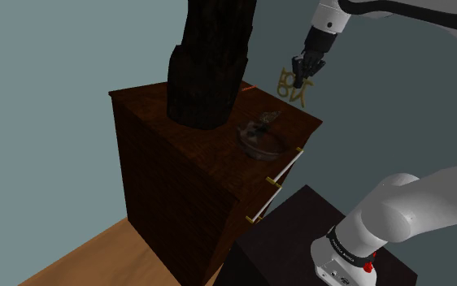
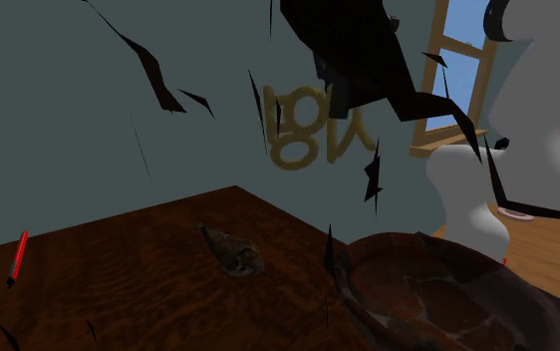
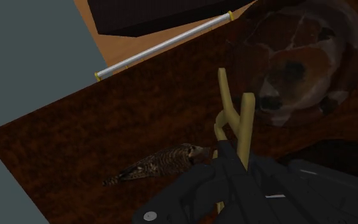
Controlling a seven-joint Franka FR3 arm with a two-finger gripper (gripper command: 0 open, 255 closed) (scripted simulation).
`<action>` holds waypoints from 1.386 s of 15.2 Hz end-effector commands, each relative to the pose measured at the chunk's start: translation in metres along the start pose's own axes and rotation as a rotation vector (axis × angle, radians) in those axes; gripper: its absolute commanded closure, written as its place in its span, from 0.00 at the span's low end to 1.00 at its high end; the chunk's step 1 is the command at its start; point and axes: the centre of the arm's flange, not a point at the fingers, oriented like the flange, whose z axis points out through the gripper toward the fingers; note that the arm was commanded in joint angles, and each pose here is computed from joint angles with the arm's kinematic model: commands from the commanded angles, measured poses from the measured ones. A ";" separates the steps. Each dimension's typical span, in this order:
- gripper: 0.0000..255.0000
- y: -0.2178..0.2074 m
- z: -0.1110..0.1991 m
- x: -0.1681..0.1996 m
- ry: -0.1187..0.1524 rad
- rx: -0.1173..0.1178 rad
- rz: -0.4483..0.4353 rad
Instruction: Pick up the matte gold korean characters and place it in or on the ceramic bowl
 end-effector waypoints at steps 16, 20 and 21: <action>1.00 -0.132 0.026 -0.054 0.000 0.000 0.002; 1.00 -0.132 0.047 -0.055 0.000 0.000 0.002; 1.00 -0.132 0.052 -0.056 0.000 0.000 0.002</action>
